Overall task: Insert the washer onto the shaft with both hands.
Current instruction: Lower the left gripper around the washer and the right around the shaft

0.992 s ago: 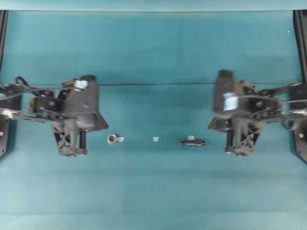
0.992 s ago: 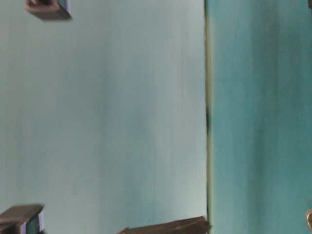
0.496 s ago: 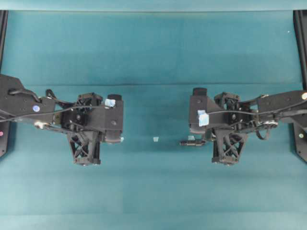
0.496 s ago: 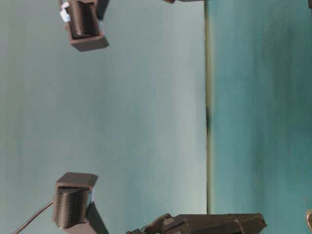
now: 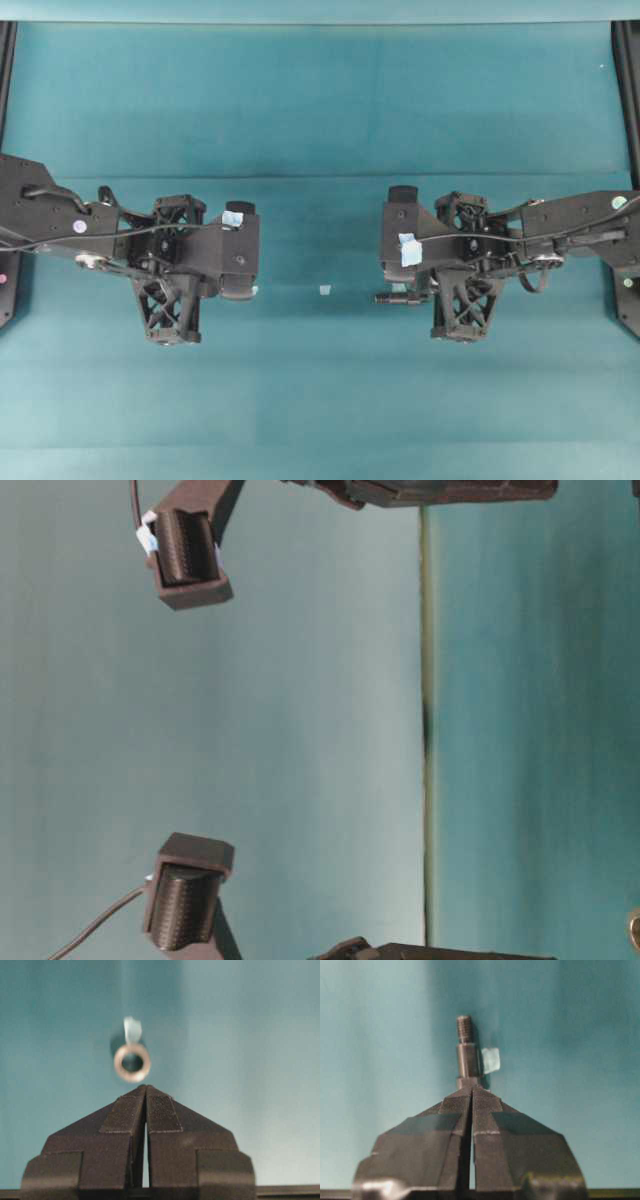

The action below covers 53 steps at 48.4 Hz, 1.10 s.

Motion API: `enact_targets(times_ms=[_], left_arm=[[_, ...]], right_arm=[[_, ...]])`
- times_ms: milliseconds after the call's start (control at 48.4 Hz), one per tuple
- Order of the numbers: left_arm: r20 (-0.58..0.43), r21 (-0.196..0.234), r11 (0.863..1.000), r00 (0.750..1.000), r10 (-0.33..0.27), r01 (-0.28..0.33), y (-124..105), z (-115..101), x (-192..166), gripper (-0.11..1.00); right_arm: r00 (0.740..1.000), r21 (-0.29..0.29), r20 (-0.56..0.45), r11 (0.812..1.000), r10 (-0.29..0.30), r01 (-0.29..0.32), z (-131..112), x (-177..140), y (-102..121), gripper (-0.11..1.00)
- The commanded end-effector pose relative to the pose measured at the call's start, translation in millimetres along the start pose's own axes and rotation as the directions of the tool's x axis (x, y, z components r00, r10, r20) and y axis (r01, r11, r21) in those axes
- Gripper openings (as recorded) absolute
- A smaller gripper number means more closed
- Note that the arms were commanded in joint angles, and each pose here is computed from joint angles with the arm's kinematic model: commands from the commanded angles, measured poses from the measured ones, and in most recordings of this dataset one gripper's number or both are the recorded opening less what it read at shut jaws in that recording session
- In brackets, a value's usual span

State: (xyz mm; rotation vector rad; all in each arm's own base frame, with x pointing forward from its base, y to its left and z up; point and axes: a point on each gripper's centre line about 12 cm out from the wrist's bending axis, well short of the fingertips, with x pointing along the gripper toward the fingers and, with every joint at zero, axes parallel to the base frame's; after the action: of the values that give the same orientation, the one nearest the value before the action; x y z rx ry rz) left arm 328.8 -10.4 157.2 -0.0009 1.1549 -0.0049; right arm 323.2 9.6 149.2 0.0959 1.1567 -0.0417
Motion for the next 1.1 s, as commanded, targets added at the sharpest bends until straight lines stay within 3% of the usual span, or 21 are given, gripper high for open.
enact_targets(times_ms=[0, 145, 289, 393, 496, 600, 765, 848, 1075], left_arm=[[0.018, 0.001, 1.0, 1.0, 0.001, -0.001, 0.5, 5.6, -3.7, 0.02], [0.046, -0.003, 1.0, 0.999, 0.001, -0.001, 1.3, 9.3, -3.6, 0.02], [0.089, -0.004, 1.0, 0.996, 0.0, 0.0, 1.6, 14.4, -3.9, 0.02], [0.093, -0.01, 1.0, 0.996, 0.003, -0.002, 3.7, 14.9, -4.0, 0.02], [0.087, -0.012, 1.0, 0.996, 0.006, -0.005, 5.8, 13.1, -2.2, 0.03], [0.075, -0.008, 1.0, 0.997, 0.006, -0.005, 5.8, 11.0, 1.3, 0.22], [0.034, -0.011, 1.0, 0.999, 0.003, -0.003, 3.3, 5.5, 12.7, 0.73], [0.02, 0.005, 1.0, 1.0, 0.001, -0.001, 1.2, 3.4, 18.8, 0.91], [0.041, 0.004, 1.0, 0.999, 0.001, -0.001, 2.1, 4.5, 26.1, 0.89]], right_arm=[[1.0, 0.0, 0.023, 1.0, 0.003, -0.003, 6.9, -2.2, 1.8, -0.09], [1.0, -0.001, 0.017, 1.0, 0.002, -0.002, 6.3, 1.2, 1.7, -0.06], [1.0, -0.003, 0.011, 1.0, 0.002, -0.002, 5.2, 2.8, 1.5, 0.04], [1.0, -0.001, 0.008, 1.0, 0.001, -0.001, 4.9, 4.2, 1.0, 0.21], [1.0, -0.002, 0.002, 1.0, 0.0, 0.0, 4.2, 6.1, 1.3, 0.48], [1.0, -0.005, -0.01, 1.0, -0.003, 0.003, 2.8, 9.5, 0.9, 0.73], [1.0, -0.006, -0.02, 1.0, -0.004, 0.004, 2.0, 12.5, 0.8, 0.72], [1.0, -0.006, -0.023, 1.0, -0.005, 0.005, 1.7, 13.0, 0.8, 0.72], [1.0, -0.006, -0.029, 1.0, -0.006, 0.005, 0.9, 15.8, 0.7, 0.71]])
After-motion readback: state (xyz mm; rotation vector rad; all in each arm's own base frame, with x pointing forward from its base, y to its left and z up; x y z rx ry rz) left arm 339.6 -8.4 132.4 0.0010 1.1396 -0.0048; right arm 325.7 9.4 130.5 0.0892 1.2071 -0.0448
